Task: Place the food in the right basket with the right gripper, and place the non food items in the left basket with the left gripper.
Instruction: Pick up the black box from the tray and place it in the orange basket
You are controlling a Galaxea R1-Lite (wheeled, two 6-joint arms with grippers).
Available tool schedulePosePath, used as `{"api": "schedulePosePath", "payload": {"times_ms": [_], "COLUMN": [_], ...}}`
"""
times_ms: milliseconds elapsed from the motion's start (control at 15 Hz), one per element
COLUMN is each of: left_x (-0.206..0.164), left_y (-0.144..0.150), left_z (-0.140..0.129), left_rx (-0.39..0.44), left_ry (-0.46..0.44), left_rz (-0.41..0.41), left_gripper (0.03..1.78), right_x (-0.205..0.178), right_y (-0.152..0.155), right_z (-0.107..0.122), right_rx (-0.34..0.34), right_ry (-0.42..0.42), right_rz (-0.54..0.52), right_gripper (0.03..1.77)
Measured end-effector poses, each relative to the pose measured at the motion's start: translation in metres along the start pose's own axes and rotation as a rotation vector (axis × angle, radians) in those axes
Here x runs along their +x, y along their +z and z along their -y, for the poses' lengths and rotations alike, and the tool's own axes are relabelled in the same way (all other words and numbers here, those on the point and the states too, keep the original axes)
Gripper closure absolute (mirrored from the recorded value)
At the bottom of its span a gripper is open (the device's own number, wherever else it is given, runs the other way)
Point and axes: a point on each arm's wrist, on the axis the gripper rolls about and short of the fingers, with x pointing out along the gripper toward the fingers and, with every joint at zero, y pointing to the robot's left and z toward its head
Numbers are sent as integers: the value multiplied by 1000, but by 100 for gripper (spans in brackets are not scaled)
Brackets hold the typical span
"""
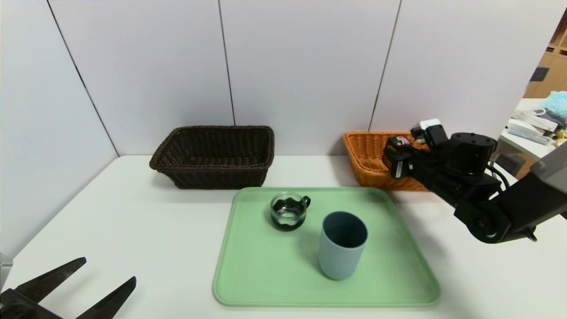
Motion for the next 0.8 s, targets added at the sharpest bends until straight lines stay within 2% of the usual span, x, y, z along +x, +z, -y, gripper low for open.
{"api": "schedulePosePath", "payload": {"times_ms": [400, 800], "left_x": [0, -1], "left_y": [0, 0], "left_z": [0, 0], "left_rx": [1, 1], "left_ry": [0, -1], "left_rz": [1, 3], "left_gripper": [12, 12], "right_x": [0, 1], "right_y": [-2, -2], "right_z": [0, -1], "right_rx": [-1, -2], "right_ry": [-19, -36], "right_rz": [-11, -10], "right_gripper": [106, 55]}}
